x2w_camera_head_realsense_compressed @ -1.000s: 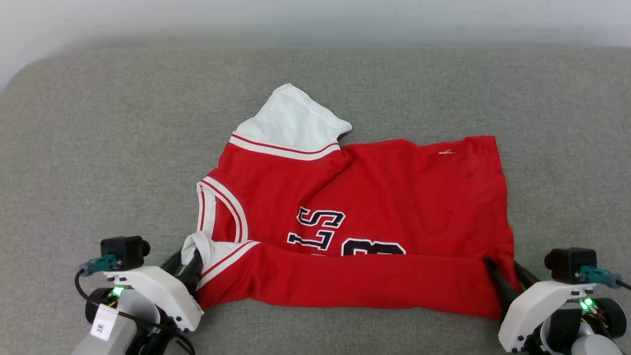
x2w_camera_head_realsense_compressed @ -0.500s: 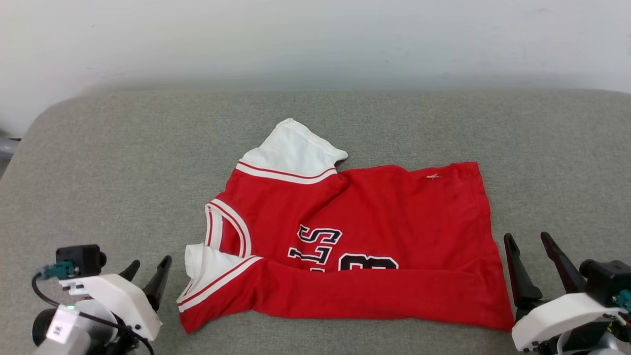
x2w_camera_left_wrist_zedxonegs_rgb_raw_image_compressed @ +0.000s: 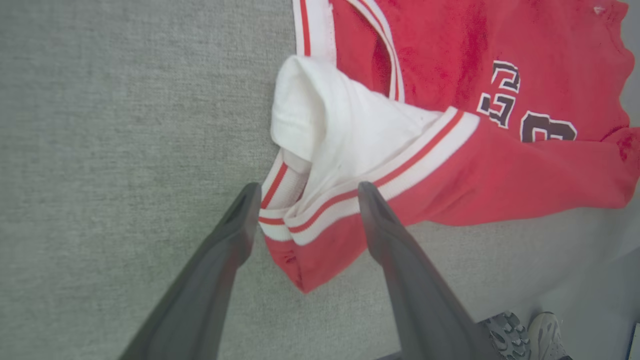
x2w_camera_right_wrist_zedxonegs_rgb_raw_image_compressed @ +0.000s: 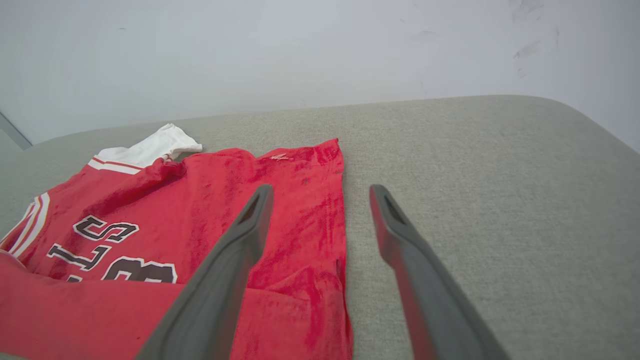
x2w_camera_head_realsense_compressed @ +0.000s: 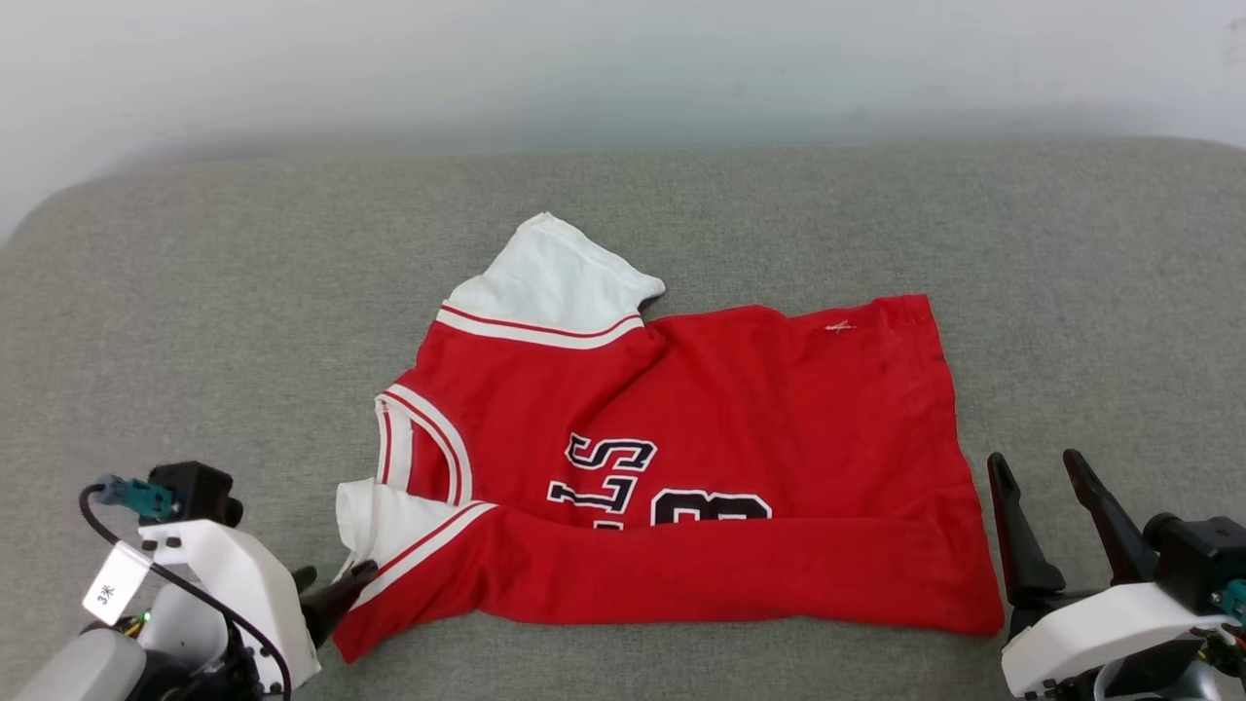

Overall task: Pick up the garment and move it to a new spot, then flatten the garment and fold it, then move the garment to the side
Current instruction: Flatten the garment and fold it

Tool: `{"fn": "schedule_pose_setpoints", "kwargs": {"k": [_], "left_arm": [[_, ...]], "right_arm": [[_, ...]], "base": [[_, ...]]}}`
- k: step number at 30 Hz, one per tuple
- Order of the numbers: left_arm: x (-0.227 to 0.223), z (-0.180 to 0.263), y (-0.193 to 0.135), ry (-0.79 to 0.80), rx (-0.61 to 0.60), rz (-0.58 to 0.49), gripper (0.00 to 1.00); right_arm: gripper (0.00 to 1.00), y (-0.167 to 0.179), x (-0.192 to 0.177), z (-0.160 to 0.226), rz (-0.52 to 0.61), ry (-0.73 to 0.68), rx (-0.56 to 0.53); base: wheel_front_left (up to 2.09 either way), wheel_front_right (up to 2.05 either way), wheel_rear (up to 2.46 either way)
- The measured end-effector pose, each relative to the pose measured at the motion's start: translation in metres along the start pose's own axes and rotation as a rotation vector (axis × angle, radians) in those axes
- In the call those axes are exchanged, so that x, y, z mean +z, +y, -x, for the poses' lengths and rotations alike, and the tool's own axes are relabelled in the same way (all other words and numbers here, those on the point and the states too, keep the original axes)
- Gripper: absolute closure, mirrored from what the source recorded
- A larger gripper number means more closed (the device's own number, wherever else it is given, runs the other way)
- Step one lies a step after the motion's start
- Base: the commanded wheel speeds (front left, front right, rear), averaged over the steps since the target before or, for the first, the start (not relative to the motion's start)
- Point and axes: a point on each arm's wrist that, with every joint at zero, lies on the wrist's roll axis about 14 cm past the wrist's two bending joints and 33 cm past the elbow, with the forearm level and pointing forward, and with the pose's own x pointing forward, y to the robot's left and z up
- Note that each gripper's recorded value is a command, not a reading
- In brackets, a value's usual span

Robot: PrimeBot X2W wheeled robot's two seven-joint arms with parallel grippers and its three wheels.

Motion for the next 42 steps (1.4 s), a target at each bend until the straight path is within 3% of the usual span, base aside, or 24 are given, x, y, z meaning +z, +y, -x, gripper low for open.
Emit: {"fn": "schedule_pose_setpoints", "kwargs": {"k": [10, 11, 12, 13, 20, 27, 33, 42], "left_arm": [[-0.046, -0.028, 0.008, 0.190, 0.033, 0.071, 0.00], [-0.047, -0.030, 0.006, 0.195, 0.025, 0.071, 0.44], [-0.049, -0.032, 0.004, 0.201, 0.017, 0.071, 0.63], [-0.049, -0.033, 0.003, 0.205, 0.011, 0.067, 1.00], [-0.051, -0.035, -0.010, 0.177, -0.044, 0.037, 1.00], [-0.029, -0.020, -0.015, 0.071, -0.046, -0.040, 1.00], [-0.011, -0.009, -0.022, 0.002, -0.045, -0.069, 1.00], [-0.010, -0.016, -0.020, 0.009, -0.046, -0.067, 1.00]], "right_arm": [[0.00, -0.014, -0.015, -0.002, -0.019, 0.047, -0.049], [0.00, -0.016, -0.016, -0.002, -0.022, 0.053, -0.056], [0.00, -0.019, -0.018, -0.001, -0.027, 0.061, -0.065], [0.00, -0.022, -0.018, -0.001, -0.033, 0.062, -0.074], [0.00, -0.033, -0.023, 0.002, -0.086, 0.122, -0.104], [0.00, -0.043, -0.045, 0.020, -0.081, 0.358, -0.078], [0.00, -0.029, -0.066, 0.030, -0.063, 0.563, 0.005], [0.00, -0.002, -0.107, 0.024, -0.080, 0.740, 0.102]], "base": [[0.00, 0.00, 0.00], [0.00, 0.00, 0.00], [0.00, 0.00, 0.00], [0.00, 0.00, 0.00], [0.00, 0.00, 0.00], [0.00, 0.00, 0.00], [0.00, 0.00, 0.00], [0.00, 0.00, 0.00]]}}
